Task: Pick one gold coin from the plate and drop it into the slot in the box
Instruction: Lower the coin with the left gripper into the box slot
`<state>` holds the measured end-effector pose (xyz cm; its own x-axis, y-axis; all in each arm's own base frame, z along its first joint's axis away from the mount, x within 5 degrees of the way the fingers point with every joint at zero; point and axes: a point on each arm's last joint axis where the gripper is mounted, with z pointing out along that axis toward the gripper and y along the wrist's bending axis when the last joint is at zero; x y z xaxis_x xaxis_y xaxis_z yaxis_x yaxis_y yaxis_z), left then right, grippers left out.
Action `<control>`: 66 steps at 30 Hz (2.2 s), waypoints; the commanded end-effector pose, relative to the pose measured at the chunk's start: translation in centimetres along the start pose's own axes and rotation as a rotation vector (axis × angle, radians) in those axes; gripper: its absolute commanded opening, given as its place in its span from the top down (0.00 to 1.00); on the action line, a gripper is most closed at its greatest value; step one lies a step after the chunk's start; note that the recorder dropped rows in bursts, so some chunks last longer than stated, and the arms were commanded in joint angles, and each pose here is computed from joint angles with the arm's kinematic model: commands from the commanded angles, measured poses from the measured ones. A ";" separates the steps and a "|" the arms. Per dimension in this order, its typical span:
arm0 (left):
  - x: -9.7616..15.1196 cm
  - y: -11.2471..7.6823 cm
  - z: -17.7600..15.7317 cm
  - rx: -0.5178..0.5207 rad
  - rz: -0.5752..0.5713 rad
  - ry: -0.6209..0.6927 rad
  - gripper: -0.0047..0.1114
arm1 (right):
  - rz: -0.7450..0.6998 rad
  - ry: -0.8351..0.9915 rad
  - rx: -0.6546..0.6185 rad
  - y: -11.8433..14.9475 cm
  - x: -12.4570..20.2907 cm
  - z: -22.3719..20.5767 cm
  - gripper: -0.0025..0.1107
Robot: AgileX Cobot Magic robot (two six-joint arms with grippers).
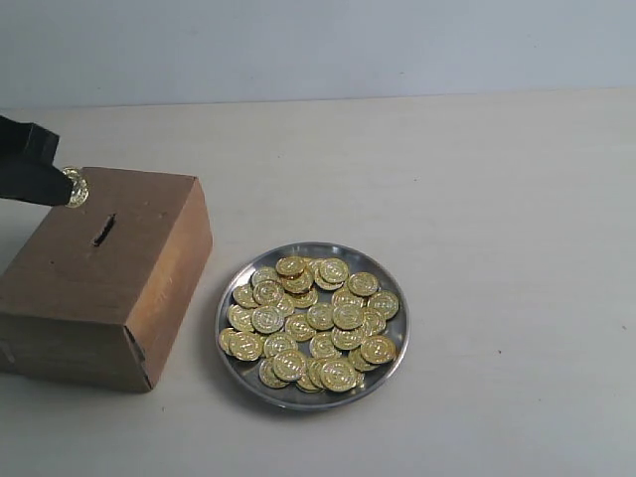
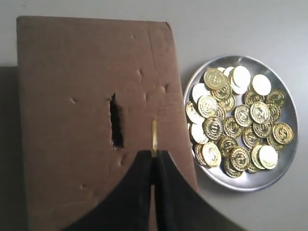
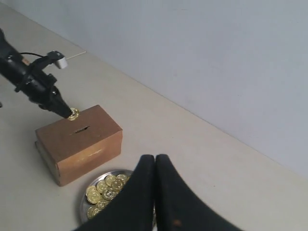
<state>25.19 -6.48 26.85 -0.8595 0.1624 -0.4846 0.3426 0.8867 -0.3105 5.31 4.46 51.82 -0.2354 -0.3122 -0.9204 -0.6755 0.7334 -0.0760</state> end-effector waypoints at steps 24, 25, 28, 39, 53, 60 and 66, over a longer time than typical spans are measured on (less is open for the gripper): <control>-2.3 1.2 4.7 -0.137 0.045 0.178 0.96 | 0.026 -0.007 -0.050 0.5 -0.1 0.0 0.98; -2.3 1.2 4.7 -0.136 0.044 0.175 0.96 | 0.026 -0.007 -0.050 0.5 -0.1 0.0 0.98; -2.3 1.2 4.8 -0.136 0.045 0.179 0.96 | 0.026 -0.007 -0.050 0.5 -0.1 0.0 0.98; -2.3 1.3 5.5 -0.116 0.046 0.195 0.96 | 0.026 -0.007 -0.050 0.5 -0.1 0.0 0.98; -2.2 1.2 5.8 -0.100 0.058 0.201 0.96 | 0.026 -0.007 -0.050 0.5 -0.1 0.0 0.98; -2.2 1.1 5.8 -0.093 0.050 0.198 0.96 | 0.026 -0.007 -0.050 0.5 -0.1 0.0 0.98; -2.2 1.1 5.8 -0.093 0.049 0.198 0.96 | 0.026 -0.007 -0.050 0.5 -0.1 0.0 0.98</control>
<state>29.62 -8.08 22.65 -0.9074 0.2789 -0.3144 0.3520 0.9130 -0.2061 4.93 4.87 51.81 -0.2504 -0.2940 -0.9224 -0.7112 0.7024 -0.0308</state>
